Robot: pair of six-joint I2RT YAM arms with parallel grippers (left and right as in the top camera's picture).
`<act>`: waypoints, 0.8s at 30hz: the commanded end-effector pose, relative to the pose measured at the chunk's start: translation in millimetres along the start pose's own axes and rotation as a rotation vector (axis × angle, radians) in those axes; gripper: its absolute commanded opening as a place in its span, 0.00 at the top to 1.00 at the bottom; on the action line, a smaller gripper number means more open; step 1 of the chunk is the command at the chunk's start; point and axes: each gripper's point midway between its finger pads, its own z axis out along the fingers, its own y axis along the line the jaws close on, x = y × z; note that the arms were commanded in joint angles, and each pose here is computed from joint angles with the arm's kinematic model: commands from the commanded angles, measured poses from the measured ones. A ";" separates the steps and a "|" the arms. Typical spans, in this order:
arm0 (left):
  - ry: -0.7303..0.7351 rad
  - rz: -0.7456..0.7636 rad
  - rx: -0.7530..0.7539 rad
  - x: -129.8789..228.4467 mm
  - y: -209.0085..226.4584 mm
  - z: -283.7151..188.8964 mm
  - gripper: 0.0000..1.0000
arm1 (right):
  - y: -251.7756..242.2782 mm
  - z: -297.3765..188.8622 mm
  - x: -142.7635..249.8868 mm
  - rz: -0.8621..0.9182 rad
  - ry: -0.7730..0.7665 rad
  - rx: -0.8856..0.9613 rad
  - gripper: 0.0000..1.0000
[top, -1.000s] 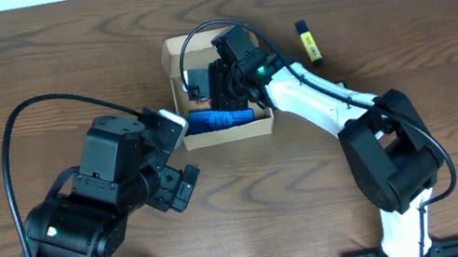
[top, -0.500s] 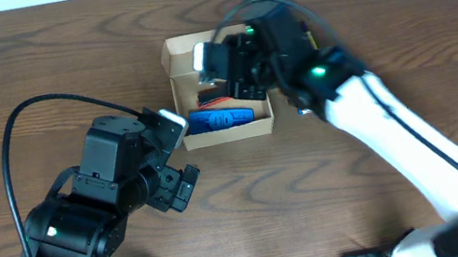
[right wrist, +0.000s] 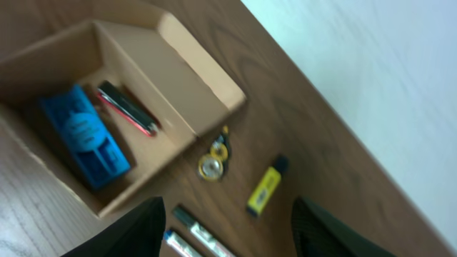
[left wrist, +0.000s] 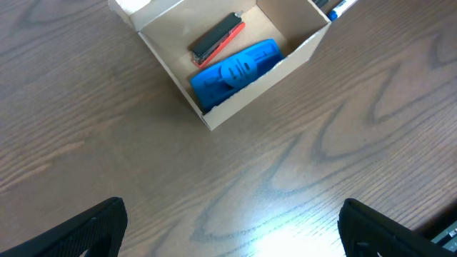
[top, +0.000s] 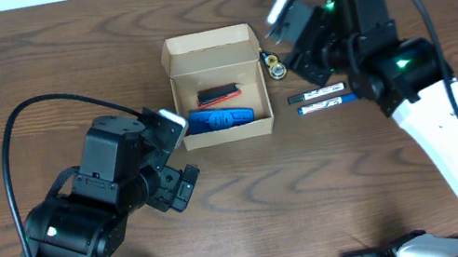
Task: Pack container
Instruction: 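Release the stapler and move the right gripper to the highlighter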
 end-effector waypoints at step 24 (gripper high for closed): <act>-0.009 -0.010 -0.001 -2.9 0.8 -2.8 0.05 | -40.7 114.1 115.7 0.417 0.297 -0.024 0.01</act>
